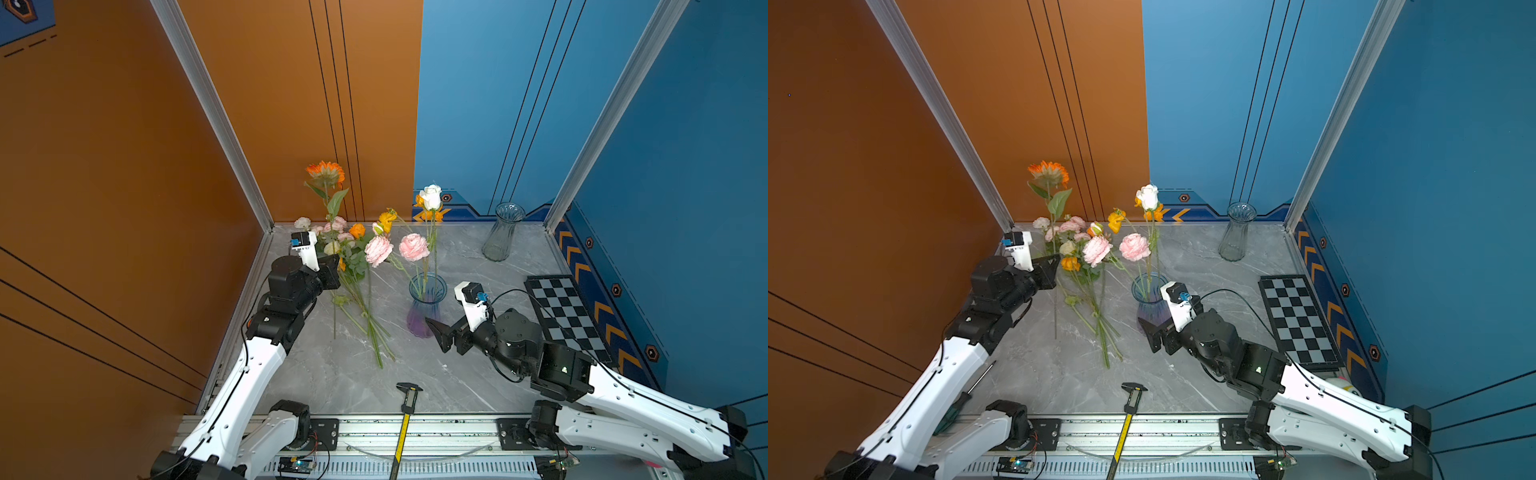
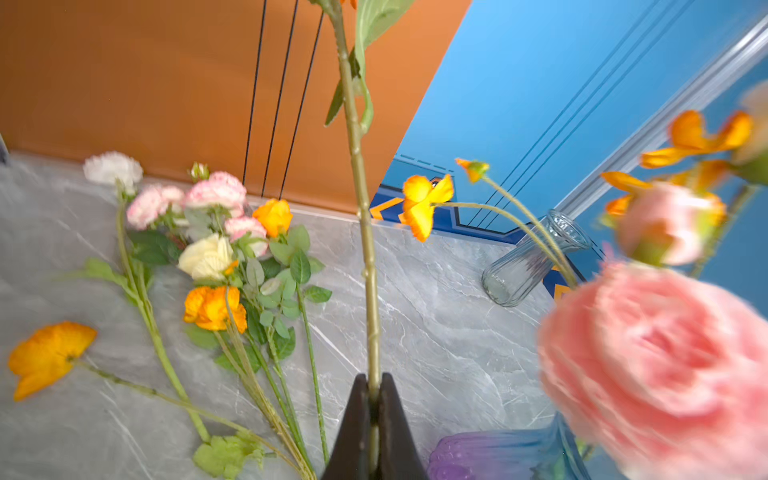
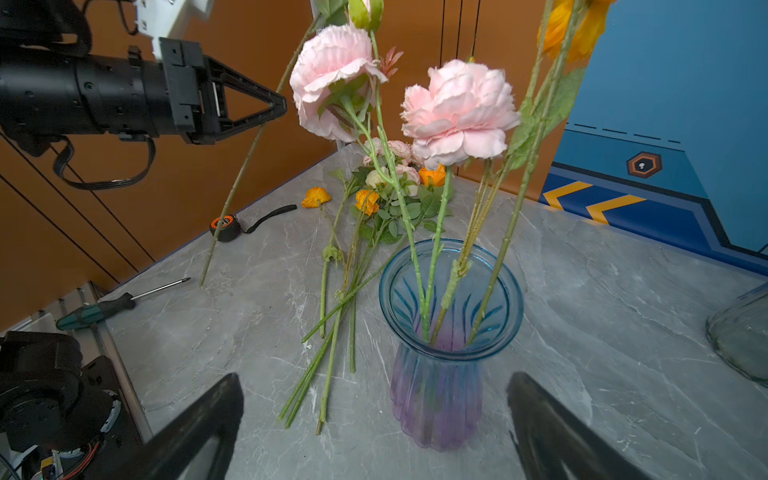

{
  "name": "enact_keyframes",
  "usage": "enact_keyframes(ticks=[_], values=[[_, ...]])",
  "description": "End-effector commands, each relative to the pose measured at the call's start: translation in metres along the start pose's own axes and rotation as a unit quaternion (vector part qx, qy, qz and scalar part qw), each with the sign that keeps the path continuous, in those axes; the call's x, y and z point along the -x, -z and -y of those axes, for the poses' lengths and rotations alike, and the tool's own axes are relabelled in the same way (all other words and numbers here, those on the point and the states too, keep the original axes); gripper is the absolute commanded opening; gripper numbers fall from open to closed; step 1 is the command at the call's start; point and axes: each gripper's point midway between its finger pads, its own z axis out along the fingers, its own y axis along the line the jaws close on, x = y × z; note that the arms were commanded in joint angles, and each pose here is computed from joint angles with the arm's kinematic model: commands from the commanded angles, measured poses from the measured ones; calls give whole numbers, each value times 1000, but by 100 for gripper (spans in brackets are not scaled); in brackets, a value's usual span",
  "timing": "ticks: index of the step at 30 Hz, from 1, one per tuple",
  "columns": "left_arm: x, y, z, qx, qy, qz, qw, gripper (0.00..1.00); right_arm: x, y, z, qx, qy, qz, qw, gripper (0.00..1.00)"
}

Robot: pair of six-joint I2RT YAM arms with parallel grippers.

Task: Arrange the flowers into the vase
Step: 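Lift the orange gerbera with the left gripper while the right gripper grasps it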

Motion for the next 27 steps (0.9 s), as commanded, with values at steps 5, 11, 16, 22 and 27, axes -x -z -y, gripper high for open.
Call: enact_keyframes(ticks=[5, 11, 16, 22, 27], values=[[28, 64, 61, -77, -156, 115, 978, 0, 42, 3, -16, 44, 23, 24, 998, 93], [26, 95, 119, -213, -190, 149, 947, 0, 87, 6, -39, 92, 50, 64, 992, 88], [13, 86, 152, -278, -179, 133, 934, 0, 114, 4, -56, 126, 53, 101, 985, 87], [18, 80, 173, -279, -157, 155, 935, 0, 144, 3, -73, 163, 40, 154, 974, 78], [15, 81, 192, -296, -146, 164, 930, 0, 158, -5, -75, 161, 25, 185, 969, 75]])
